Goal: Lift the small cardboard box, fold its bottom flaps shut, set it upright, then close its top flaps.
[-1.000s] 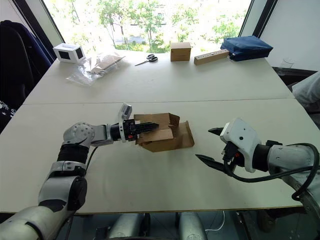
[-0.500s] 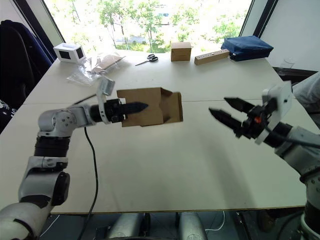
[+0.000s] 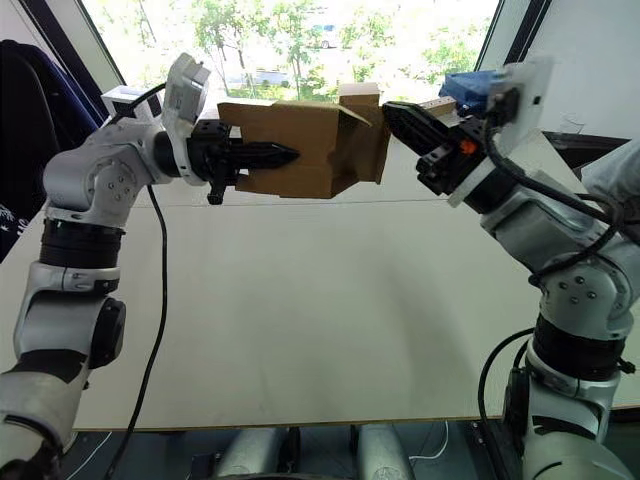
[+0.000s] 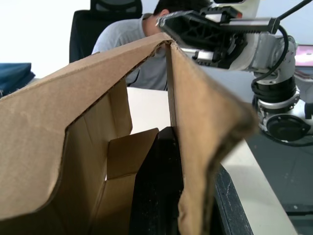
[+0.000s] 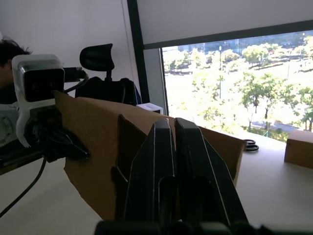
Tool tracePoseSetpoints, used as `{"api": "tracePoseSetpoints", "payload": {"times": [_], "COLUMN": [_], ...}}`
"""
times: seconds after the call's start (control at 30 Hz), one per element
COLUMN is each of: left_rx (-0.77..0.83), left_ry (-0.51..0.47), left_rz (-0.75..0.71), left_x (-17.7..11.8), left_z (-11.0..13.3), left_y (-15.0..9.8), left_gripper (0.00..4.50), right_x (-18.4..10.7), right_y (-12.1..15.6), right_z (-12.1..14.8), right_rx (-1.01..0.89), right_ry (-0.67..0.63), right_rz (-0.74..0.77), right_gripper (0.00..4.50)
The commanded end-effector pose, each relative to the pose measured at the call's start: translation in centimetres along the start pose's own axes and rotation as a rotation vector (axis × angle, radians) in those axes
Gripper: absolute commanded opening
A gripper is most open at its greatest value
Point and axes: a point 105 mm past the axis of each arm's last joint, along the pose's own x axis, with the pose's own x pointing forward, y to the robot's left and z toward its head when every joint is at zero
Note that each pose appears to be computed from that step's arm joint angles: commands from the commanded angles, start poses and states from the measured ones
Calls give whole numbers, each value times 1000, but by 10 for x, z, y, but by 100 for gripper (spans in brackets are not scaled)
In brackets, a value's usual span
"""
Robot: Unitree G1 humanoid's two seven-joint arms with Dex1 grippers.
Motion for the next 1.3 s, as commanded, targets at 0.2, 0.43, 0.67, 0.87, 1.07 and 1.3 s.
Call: {"api": "tracePoseSetpoints", "payload": {"times": [0.2,0.43,0.67,0.87,1.07,1.3], "left_rx": [56,46,15,2,-5,-13], "left_ry": [-24,-41,-53,-54,-60,-76], "left_rz": [-50,-60,-84,-73,-30,-2], "left_x": [2,3,4,4,2,1], "left_z": [14,15,14,11,8,7], "left_y": [-9,-13,-20,-20,-11,-4], "left_gripper": [0,0,0,0,0,0], "right_x": [6,11,21,24,23,9], "right_y": [1,11,23,24,25,25], "right_z": [3,-4,-12,-12,-11,-15], "right_rx": [-78,-53,-22,-15,-16,-57], "right_ry": [-10,-2,-4,-24,-26,24], "right_rz": [4,68,124,127,139,135], "right_gripper": [13,13,13,13,13,13]}}
